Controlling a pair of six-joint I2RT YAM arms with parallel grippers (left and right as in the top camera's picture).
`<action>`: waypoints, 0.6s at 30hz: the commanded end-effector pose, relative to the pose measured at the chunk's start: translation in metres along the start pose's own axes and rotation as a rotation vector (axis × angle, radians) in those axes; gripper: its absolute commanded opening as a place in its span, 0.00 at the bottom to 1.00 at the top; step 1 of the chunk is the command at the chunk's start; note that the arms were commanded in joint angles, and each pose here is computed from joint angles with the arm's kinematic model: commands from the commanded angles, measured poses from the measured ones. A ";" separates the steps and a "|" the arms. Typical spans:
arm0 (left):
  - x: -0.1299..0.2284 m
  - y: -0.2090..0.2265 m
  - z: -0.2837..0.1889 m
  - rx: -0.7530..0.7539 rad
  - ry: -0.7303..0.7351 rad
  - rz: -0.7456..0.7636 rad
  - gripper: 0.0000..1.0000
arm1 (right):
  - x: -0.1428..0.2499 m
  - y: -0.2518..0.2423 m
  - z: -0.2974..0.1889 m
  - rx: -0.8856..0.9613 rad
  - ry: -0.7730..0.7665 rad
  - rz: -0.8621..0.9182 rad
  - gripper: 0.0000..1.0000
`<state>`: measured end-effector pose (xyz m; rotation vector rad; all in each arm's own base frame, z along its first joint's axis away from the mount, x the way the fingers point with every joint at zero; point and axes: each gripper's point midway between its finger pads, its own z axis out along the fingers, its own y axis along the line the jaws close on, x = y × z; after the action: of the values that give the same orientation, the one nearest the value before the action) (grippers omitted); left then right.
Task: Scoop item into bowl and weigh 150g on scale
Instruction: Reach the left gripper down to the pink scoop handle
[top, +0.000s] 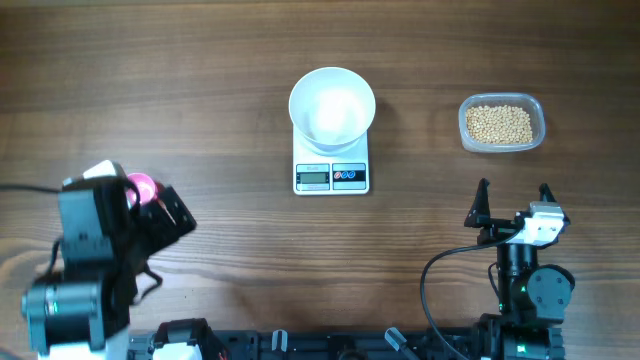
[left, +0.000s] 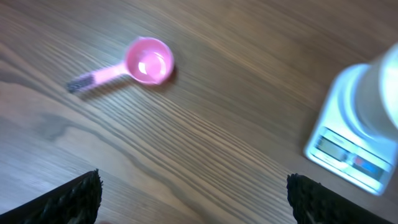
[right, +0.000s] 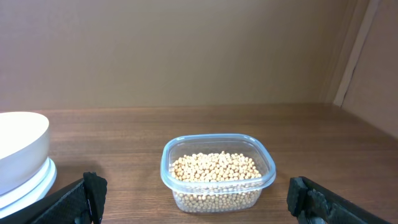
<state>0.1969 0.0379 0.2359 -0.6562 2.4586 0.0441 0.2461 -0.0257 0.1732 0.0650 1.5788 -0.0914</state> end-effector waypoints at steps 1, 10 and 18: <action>-0.027 0.013 0.005 -0.127 -0.062 0.004 1.00 | -0.003 -0.003 0.000 0.017 -0.012 -0.006 1.00; -0.070 -0.003 0.028 -0.120 -0.162 -0.038 1.00 | -0.003 -0.003 0.000 0.017 -0.012 -0.006 1.00; -0.060 -0.005 0.095 -0.222 0.012 -0.176 0.90 | -0.003 -0.003 0.000 0.017 -0.012 -0.006 1.00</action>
<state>0.2816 0.0665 0.2075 -0.8241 2.4244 0.1867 0.2461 -0.0256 0.1733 0.0647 1.5784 -0.0912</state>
